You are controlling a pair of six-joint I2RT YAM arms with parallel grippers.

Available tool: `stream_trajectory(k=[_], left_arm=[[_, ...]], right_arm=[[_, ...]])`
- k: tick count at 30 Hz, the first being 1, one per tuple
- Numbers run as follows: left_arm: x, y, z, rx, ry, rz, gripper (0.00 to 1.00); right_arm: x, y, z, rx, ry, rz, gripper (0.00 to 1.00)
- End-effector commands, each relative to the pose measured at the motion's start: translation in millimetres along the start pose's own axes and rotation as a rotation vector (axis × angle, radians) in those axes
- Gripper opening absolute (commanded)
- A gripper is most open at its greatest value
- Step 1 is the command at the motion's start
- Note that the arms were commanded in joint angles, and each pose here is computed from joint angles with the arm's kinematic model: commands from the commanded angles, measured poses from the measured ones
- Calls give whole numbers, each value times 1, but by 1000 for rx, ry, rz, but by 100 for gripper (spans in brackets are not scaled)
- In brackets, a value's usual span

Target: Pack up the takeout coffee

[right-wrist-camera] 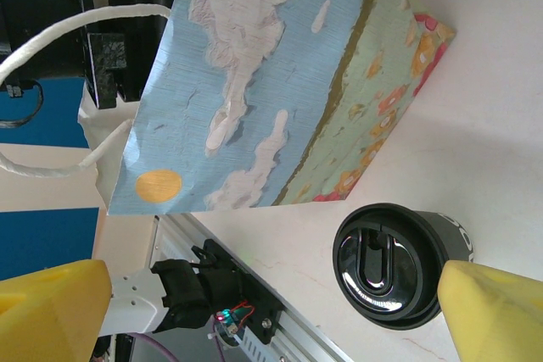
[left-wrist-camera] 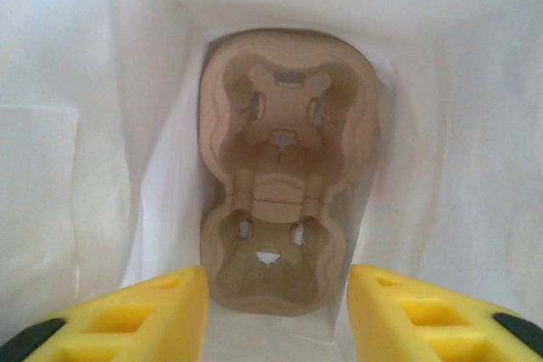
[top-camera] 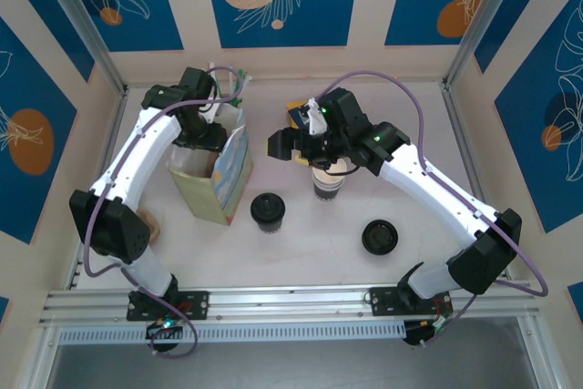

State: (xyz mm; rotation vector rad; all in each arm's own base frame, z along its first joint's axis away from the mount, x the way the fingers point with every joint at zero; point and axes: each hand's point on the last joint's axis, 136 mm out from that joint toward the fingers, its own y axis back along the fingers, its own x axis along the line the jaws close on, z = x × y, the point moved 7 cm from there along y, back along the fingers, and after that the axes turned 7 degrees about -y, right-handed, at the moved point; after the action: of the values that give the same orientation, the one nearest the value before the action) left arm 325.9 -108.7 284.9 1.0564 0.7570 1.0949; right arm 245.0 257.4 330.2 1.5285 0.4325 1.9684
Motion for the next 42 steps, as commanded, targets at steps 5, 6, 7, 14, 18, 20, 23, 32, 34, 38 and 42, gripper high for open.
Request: stream_trajectory(k=[5,6,7,14,18,20,23,32,34,38,42], left_arm=[[-2,8,-1,-115,28,15,38],[-2,8,-2,-128,30,13,36],[-2,8,-2,-136,33,11,35],[-2,5,-5,-159,44,10,29],[-2,5,-4,-177,47,16,26],[-1,6,-3,-186,47,18,23],[-1,7,-2,-201,50,25,19],[-1,5,1,-262,71,21,15],[-1,2,1,-257,71,20,15],[-2,-5,5,-258,67,9,16],[-4,-11,12,-292,85,-14,16]], right_arm=[[2,5,-4,-7,0,7,99],[2,5,-4,-8,-2,8,99],[2,4,-4,-7,-2,8,99],[3,4,-4,-7,-1,9,99],[3,4,-4,-6,-1,7,99],[3,3,-4,-6,-2,8,99],[3,2,-4,-5,-1,8,99],[3,2,-6,-5,0,3,99],[3,2,-6,-4,0,1,99],[3,0,-5,0,-1,4,99],[3,0,-5,1,-1,2,99]])
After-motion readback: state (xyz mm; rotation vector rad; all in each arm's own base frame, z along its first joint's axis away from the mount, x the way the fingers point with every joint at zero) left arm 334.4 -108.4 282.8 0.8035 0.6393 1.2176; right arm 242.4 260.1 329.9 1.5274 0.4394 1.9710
